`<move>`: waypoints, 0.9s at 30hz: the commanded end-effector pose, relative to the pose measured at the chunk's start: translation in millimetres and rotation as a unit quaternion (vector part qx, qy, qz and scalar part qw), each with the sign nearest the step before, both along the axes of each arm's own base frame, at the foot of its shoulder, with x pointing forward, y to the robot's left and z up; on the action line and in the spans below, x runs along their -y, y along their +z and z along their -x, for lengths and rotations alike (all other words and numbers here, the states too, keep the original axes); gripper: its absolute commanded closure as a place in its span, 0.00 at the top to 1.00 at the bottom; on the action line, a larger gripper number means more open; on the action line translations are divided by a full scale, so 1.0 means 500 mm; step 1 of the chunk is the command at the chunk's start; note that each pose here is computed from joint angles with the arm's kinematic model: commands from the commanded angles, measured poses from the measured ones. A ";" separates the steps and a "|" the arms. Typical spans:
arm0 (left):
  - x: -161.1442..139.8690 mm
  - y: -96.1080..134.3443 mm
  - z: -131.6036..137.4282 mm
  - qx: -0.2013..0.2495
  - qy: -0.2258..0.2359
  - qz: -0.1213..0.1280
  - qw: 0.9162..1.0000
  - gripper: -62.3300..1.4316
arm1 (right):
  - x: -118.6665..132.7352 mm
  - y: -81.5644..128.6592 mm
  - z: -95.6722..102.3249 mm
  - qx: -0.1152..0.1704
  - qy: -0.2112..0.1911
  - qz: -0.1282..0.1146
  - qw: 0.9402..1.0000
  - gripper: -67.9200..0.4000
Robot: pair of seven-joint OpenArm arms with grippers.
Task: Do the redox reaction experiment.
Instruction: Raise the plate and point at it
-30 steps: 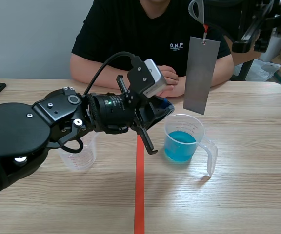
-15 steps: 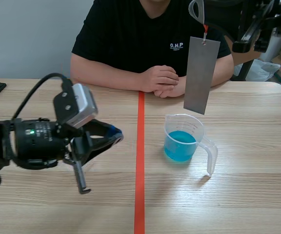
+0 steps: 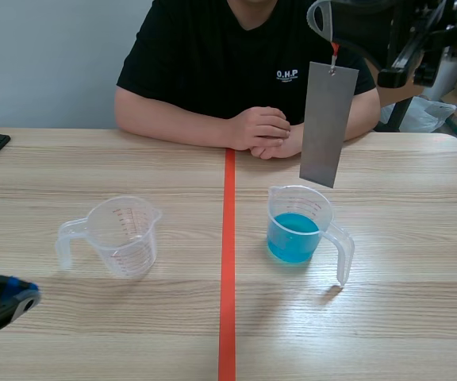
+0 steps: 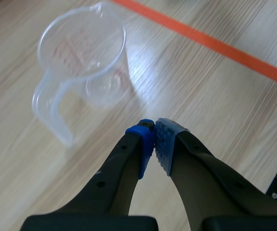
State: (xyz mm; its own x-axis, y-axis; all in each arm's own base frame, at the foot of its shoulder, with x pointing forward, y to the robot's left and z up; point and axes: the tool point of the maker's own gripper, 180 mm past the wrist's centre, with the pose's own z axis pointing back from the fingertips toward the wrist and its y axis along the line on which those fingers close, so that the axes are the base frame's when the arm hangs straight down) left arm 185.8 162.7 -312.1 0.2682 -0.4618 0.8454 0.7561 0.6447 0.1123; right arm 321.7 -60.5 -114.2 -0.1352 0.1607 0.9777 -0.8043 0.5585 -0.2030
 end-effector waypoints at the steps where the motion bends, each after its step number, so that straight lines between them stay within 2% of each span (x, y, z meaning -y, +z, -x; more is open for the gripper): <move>1: -0.003 0.003 0.012 -0.004 0.027 0.024 0.999 0.10 | 0.001 0.031 0.003 0.022 0.006 -0.008 1.000 0.03; 9: -0.094 -0.013 0.083 -0.029 0.143 0.011 0.989 0.10 | 0.002 0.031 0.003 0.022 0.006 -0.008 1.000 0.03; 17: -0.112 -0.042 0.156 -0.062 0.227 0.021 0.972 0.10 | 0.000 0.032 0.002 0.024 0.005 -0.008 1.000 0.03; 27: -0.127 -0.065 0.193 -0.071 0.313 0.019 0.947 0.10 | -0.026 0.046 -0.005 0.037 0.015 -0.006 0.999 0.03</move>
